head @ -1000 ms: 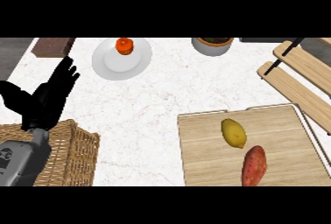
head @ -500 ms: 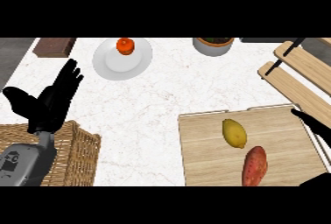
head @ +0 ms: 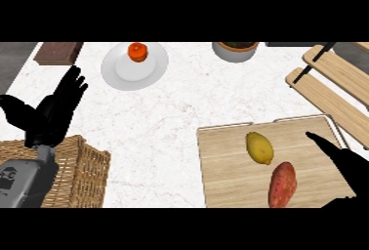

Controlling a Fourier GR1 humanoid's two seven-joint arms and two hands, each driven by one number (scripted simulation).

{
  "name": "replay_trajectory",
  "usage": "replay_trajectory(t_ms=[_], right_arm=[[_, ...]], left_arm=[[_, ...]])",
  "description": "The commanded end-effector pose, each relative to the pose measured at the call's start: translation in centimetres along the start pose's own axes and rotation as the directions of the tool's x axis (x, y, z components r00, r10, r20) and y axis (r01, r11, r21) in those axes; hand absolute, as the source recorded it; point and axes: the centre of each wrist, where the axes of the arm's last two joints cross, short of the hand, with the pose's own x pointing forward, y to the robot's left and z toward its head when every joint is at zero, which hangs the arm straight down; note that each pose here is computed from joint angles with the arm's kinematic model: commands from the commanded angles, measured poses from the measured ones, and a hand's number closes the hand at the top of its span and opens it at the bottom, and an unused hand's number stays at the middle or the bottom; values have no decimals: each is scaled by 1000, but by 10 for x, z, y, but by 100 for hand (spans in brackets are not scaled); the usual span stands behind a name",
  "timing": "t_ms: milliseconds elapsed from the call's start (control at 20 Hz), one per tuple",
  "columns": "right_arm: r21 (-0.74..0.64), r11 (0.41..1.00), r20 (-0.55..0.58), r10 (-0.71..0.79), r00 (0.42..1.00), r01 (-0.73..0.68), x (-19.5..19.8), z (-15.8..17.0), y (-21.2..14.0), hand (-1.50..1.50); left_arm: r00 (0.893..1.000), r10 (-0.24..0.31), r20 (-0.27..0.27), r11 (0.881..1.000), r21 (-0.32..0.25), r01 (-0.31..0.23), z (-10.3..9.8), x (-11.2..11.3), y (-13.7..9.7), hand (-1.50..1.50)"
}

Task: Pick the sweet potato from the tray and place it in the tiered shelf

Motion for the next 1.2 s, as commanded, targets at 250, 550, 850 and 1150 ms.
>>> replay_trajectory(t_ms=[250, 550, 850, 1150], right_arm=[[42, 997, -99, 71, 993, -67, 6, -2, 14, -150], [14, 1000, -85, 18, 996, -17, 4, -4, 37, -150], [23, 1000, -102, 12, 995, -10, 3, -22, 57, -150], [52, 999, -95, 3, 995, 2, -8, -47, 66, -150]], left_arm=[[1000, -6, 5, 1000, 14, 6, 21, -7, -7, 0], [1000, 2, 3, 1000, 5, -2, 6, -3, -17, 0], [1000, 9, -14, 1000, 8, -9, -5, 3, -16, 0], [1000, 7, -15, 1000, -9, -7, 9, 12, -21, 0]])
